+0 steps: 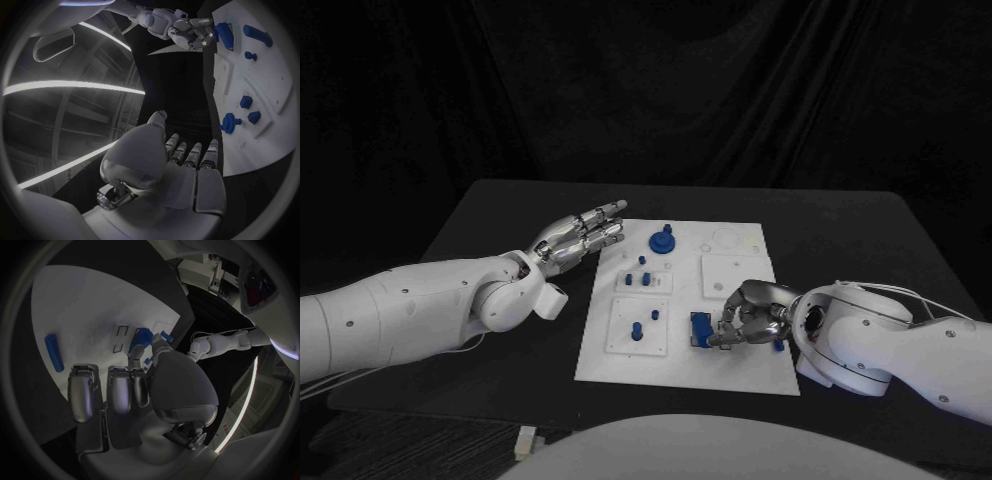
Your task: Assemble the parts on the task board
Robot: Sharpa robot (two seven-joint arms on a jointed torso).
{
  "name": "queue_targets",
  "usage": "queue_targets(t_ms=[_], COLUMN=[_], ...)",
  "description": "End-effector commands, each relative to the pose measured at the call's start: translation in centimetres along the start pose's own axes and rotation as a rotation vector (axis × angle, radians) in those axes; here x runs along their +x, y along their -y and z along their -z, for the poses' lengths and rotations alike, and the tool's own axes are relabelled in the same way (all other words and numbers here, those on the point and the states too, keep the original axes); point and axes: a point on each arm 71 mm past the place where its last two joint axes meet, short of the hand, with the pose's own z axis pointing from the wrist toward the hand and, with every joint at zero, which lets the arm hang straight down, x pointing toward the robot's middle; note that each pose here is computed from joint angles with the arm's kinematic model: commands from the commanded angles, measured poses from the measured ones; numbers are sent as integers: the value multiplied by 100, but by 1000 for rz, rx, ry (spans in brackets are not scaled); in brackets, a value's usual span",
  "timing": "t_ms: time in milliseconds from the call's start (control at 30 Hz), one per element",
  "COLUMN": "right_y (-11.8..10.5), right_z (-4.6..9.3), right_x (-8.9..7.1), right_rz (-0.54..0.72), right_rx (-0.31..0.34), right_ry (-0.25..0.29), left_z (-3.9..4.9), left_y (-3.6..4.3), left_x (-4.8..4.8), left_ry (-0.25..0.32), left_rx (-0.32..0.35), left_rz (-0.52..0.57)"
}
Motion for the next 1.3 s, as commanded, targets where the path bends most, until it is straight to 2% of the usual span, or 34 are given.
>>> queue_targets(t_ms=[33,733,1300], right_y=[8,31,52], right_z=[-11,-93,-134], right_x=[20,36,131], right_rz=[63,40,49], right_rx=[-1,-1,25], right_ry=[-4,42,4], left_z=[-2,3,8], left_y=[2,-8,-21], left_x=[18,18,21], left_ry=[-9,-9,-11], left_rx=[11,8,-1], left_rz=[14,15,18])
